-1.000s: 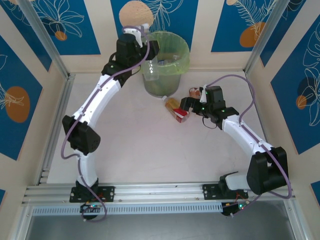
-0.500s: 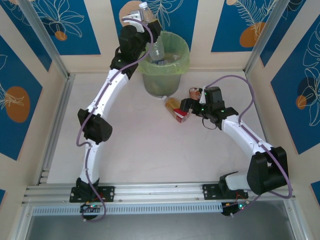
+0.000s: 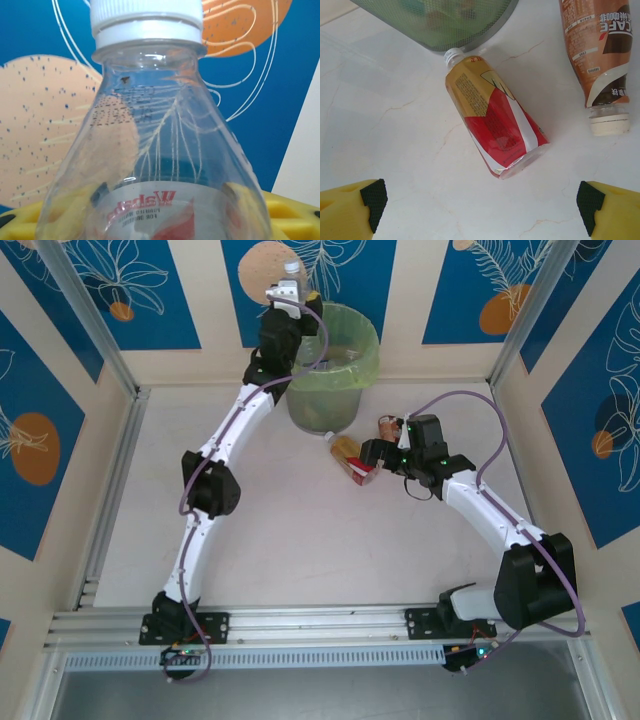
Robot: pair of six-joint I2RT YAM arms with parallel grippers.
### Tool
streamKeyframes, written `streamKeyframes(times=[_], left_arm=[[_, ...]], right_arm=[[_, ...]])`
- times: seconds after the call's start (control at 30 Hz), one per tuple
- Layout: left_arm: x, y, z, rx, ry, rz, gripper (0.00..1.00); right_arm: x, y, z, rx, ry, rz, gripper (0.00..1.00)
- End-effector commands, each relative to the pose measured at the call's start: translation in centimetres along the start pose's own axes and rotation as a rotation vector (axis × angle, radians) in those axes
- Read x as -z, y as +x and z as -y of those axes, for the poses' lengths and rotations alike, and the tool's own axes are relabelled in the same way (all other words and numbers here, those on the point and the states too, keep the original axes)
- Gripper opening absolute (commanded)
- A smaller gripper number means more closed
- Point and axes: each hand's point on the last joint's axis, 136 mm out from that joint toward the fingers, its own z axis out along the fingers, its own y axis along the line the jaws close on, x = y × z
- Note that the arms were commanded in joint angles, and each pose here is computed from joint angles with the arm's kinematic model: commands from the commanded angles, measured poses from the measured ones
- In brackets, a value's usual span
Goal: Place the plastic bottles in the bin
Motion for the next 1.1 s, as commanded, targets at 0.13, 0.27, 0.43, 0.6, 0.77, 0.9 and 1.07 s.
streamKeyframes(times=[0.13,0.27,0.43,0.6,0.77,0.9,1.07], left_arm=[[0.5,-0.8,-1.0,-0.116,-0.04,-0.047,0.78],[1.1,-1.9,-1.6,-0.091,-0.078,-0.06,0.87],[1.9,-3.5,-0.9,-0.042,-0.038,-0.065,0.91],[2.5,-3.9,-0.4,0.01,-0.004,-0.102,0.94],[3.0,-3.7,0.4,0.037,0.043,-0.142,0.97],[3.4,-3.1,1.4,0.055,0.099,-0.184,1.0],[4.2,-2.9,2.3,0.086,0.153,-0.233,1.0]], right_arm=[[0.5,-0.8,-0.8,0.031,-0.004,0.015,1.0],[0.4,-0.9,-0.9,0.032,-0.002,0.016,1.0],[0.2,-0.8,-1.1,0.036,-0.002,0.01,1.0],[0.1,-0.6,-1.2,0.037,-0.002,0.006,1.0],[0.0,-0.4,-1.2,0.04,0.001,-0.002,1.0],[-0.1,-0.5,-1.2,0.04,0.004,-0.002,1.0],[-0.9,0.1,-1.4,0.087,-0.01,-0.038,1.0]])
